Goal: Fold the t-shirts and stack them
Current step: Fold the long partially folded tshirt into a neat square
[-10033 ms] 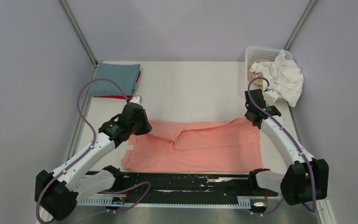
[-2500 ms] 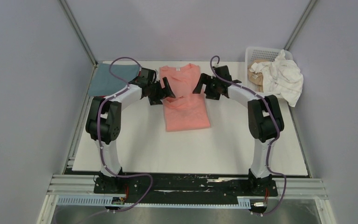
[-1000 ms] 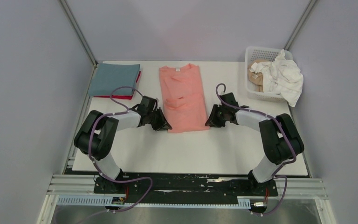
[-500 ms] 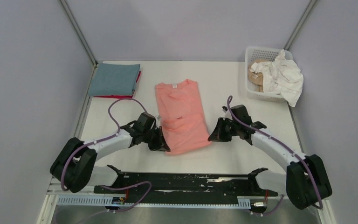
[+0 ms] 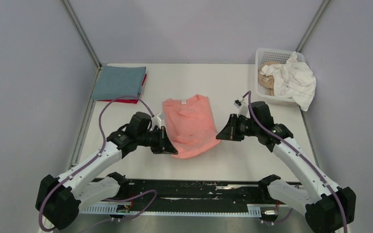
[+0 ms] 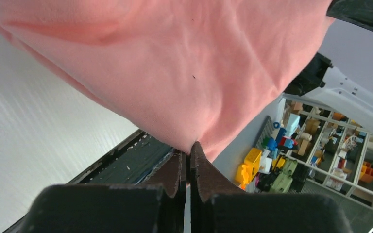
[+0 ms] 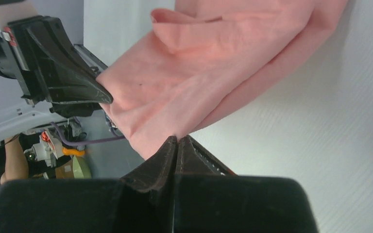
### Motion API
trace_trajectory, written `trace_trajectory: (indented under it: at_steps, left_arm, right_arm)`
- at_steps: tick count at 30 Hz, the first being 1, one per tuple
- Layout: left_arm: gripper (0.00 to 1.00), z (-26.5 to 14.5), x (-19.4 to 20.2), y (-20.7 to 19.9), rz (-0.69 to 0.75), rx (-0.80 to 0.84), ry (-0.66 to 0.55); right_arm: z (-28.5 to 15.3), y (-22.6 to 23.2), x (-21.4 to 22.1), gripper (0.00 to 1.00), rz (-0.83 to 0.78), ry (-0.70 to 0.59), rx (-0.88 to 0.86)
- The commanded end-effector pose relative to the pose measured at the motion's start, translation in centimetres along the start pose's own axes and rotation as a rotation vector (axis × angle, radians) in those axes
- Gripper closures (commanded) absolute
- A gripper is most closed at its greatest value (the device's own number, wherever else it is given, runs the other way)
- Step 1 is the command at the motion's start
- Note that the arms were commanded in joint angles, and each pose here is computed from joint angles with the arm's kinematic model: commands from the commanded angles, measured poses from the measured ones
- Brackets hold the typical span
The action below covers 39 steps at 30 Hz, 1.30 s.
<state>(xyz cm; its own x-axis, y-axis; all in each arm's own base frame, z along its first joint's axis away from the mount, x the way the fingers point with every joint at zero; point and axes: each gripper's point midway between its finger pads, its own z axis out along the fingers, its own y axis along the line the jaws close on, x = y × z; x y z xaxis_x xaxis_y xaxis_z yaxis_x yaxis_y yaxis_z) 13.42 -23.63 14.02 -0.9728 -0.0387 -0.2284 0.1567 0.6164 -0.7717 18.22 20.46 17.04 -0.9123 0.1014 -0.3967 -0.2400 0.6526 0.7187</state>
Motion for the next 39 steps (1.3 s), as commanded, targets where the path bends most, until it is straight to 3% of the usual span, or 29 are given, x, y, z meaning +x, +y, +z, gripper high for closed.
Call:
trace_trajectory:
  at_steps: [1, 7, 16, 31, 39]
  left_arm:
    - [1.0, -0.6, -3.5, -2.2, -0.022, 0.074, -0.065]
    - [1.0, -1.1, -9.7, -2.4, -0.069, 0.113, -0.185]
    - [1.0, -1.4, -16.4, -0.9, -0.12, 0.078, -0.254]
    - [1.0, 0.8, -24.1, 4.8, -0.234, -0.02, -0.255]
    - [0.97, 1.4, -27.6, 9.0, -0.318, -0.121, -0.316]
  right_arm:
    - [-0.9, 2.4, -5.6, 1.0, -0.062, -0.14, 0.019]
    - [-0.6, 3.0, -11.5, 1.0, -0.072, -0.257, 0.029]
    - [3.0, 1.6, -17.7, 1.0, -0.056, -0.265, 0.044]
    - [9.5, -3.0, -24.1, 1.0, 0.002, -0.269, 0.09]
    - [13.6, -6.1, -26.2, 1.0, 0.036, -0.247, 0.117]
